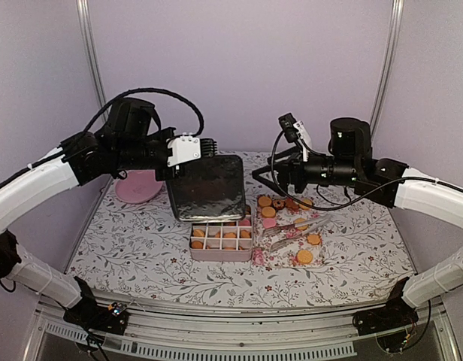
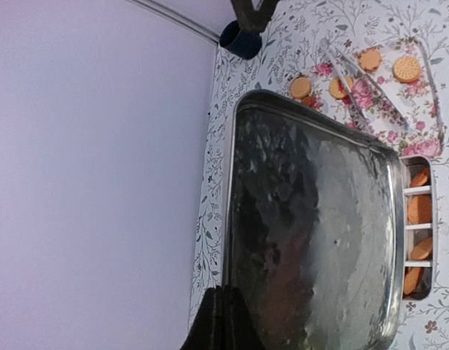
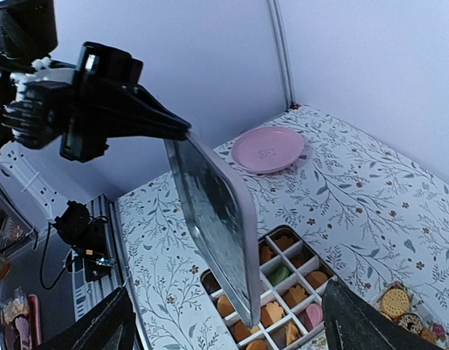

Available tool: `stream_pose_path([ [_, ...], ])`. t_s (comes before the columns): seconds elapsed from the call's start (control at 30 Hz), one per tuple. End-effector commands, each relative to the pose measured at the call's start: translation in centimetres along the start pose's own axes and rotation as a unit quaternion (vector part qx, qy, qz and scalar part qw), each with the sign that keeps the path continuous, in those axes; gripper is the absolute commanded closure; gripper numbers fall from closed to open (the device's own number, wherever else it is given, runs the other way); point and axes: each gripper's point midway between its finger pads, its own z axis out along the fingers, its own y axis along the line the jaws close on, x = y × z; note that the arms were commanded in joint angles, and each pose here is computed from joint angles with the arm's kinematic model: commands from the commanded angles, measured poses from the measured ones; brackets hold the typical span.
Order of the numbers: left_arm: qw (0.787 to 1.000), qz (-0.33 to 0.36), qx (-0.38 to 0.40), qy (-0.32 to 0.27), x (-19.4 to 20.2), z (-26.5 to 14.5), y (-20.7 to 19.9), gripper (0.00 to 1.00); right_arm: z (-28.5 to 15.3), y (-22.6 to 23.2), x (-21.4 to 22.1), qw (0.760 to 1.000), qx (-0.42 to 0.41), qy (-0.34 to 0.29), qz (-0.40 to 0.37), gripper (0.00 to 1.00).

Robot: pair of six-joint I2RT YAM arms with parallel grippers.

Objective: Pack the cookies
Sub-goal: Pass from the left arm to the right

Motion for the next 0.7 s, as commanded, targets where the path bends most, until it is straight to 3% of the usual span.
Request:
stream_pose_path([
  [0.0,0.997,0.050,-0.060,-0.015,-2.1,-1.9,1.1,1.00,-0.3,6.3,-1.3,0.992,-0.103,-0.026,-0.064,0.09],
  [0.17,0.994,0.075,-0.071,-0.043,-3.3,-3.5,0.0,1.00,1.5,6.6,0.7,0.993,-0.096,0.006,-0.068,0.16],
  [0.4,0.985,0.113,-0.093,-0.089,-4.1,-5.8,-1.6,1.00,3.1,3.4,2.5,0.994,0.019,0.035,-0.102,0.22],
  [0.67,0.983,0.125,-0.086,-0.102,-4.2,-5.8,-2.7,1.00,4.9,6.3,3.0,0.990,-0.011,0.027,-0.140,0.24],
])
